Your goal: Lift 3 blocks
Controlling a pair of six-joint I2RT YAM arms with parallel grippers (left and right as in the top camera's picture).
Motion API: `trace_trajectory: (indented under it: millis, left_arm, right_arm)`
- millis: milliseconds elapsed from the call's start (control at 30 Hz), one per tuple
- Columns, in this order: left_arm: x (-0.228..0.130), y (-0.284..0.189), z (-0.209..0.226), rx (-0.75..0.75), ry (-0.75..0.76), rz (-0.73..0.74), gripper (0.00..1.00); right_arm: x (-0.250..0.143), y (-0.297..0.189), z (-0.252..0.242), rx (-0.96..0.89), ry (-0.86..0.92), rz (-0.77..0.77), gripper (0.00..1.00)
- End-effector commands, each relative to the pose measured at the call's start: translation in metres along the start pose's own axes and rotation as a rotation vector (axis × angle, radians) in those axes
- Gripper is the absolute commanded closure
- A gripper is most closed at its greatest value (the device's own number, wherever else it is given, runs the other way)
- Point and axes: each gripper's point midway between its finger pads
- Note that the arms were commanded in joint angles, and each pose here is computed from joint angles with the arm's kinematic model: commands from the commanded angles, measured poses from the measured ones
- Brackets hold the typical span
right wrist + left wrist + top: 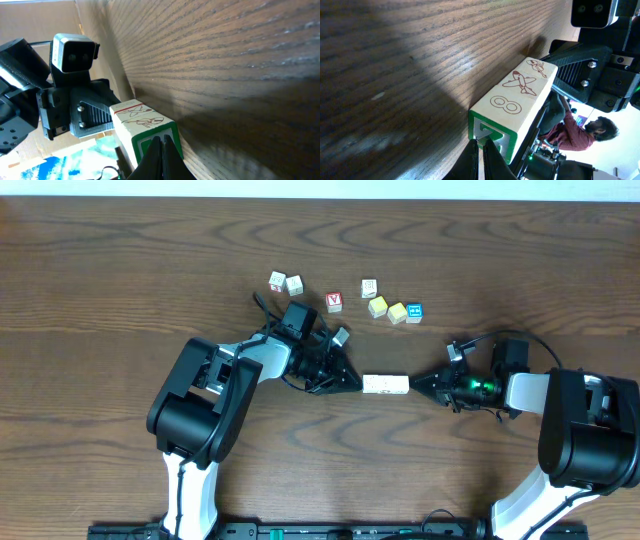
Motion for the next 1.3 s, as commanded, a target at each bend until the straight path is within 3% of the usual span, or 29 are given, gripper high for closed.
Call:
trace_trajectory:
  millis: [0,1267]
  left_arm:
    - [-0.005,0.005,0.002,0.002,-0.003,0.015,0.93]
    - [0.000,-0.004,-0.009,0.032,0.036,-0.013,0.93]
  right_arm:
    - [-0.012,0.006,0.006,0.026,0.002,0.051,0.99]
    - [-0.020,0.014,0.024,0.034,-0.053,0.074,0.99]
Point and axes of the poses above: each gripper's point midway between its finger pads, its own y axis out along the fingers, its own z axis along the line the jaws close on, x = y × z, and after that the axes turned 12 degrees about y, right-handed
